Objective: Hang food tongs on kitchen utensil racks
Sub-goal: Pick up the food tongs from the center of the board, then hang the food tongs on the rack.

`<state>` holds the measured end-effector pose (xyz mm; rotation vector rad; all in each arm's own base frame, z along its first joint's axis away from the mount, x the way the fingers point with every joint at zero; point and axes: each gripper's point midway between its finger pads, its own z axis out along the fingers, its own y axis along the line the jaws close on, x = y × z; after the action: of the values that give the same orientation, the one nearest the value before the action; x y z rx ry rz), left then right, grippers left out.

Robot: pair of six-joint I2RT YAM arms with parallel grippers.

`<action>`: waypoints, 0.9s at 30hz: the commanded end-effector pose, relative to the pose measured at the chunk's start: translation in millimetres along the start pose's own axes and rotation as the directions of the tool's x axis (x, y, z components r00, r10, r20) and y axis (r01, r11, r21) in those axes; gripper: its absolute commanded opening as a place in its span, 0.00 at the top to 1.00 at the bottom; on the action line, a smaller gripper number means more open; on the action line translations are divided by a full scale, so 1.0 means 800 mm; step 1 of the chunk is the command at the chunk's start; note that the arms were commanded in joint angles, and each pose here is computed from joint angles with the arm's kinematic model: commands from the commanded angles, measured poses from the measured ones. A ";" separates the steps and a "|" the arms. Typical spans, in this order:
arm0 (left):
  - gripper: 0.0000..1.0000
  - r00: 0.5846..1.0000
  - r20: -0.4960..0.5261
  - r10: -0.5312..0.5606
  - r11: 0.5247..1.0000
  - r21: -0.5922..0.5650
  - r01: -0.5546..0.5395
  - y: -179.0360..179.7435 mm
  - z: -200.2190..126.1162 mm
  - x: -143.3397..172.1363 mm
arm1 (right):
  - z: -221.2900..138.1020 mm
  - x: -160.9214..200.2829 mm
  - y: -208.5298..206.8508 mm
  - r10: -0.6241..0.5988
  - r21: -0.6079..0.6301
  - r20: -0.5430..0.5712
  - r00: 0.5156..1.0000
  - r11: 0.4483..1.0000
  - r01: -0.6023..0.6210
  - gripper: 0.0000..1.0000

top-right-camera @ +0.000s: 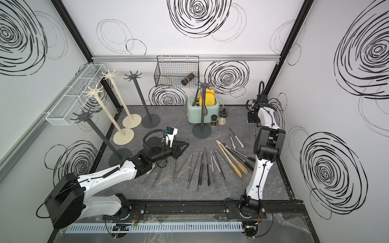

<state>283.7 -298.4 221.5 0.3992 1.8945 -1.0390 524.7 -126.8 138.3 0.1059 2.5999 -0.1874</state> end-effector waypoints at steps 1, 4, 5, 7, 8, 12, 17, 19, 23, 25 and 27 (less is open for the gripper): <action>0.64 0.995 0.088 0.038 0.999 0.022 -0.040 -0.013 -0.014 -0.023 | -0.104 -0.049 0.007 0.060 -0.029 0.215 0.975 0.998 -0.055 1.00; 0.64 0.994 0.099 0.041 0.999 0.022 -0.044 -0.014 -0.023 -0.022 | -0.176 -0.055 0.048 0.040 -0.152 0.363 0.931 0.988 0.016 1.00; 0.64 0.994 0.103 0.043 0.999 0.021 -0.045 -0.014 -0.026 -0.021 | -0.200 -0.057 0.064 0.026 -0.193 0.425 0.905 0.979 0.063 1.00; 0.63 0.993 0.105 0.051 0.998 0.025 -0.053 -0.015 -0.033 -0.018 | -0.252 -0.053 0.101 0.012 -0.244 0.561 0.828 0.958 0.151 1.00; 0.62 0.993 0.103 0.056 0.998 0.027 -0.060 -0.015 -0.035 -0.016 | -0.272 -0.049 0.116 0.010 -0.248 0.622 0.783 0.951 0.186 1.00; 0.57 0.990 0.121 0.077 0.996 0.027 -0.081 -0.017 -0.046 -0.015 | -0.372 -0.025 0.182 0.017 -0.277 0.810 0.586 0.891 0.358 1.00; 0.57 0.985 0.135 0.106 0.994 0.015 -0.109 -0.015 -0.050 -0.016 | -0.414 -0.011 0.239 0.025 -0.358 0.844 0.536 0.771 0.527 1.00; 0.57 0.986 0.130 0.103 0.994 0.015 -0.106 -0.014 -0.049 -0.014 | -0.418 -0.008 0.255 0.028 -0.389 0.843 0.537 0.720 0.575 1.00; 0.58 0.989 0.117 0.095 0.995 0.023 -0.098 -0.014 -0.047 -0.009 | -0.416 -0.015 0.273 0.034 -0.432 0.835 0.549 0.658 0.617 1.00; 0.58 0.989 0.116 0.092 0.995 0.023 -0.095 -0.014 -0.048 -0.009 | -0.414 -0.021 0.279 0.035 -0.443 0.831 0.555 0.645 0.623 1.00; 0.58 0.988 0.118 0.096 0.995 0.027 -0.099 -0.016 -0.049 -0.009 | -0.413 -0.024 0.284 0.038 -0.449 0.830 0.556 0.635 0.628 1.00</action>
<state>260.3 -272.2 232.0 0.4246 1.7979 -0.9934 407.1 134.2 371.8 -0.5783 1.6756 0.5266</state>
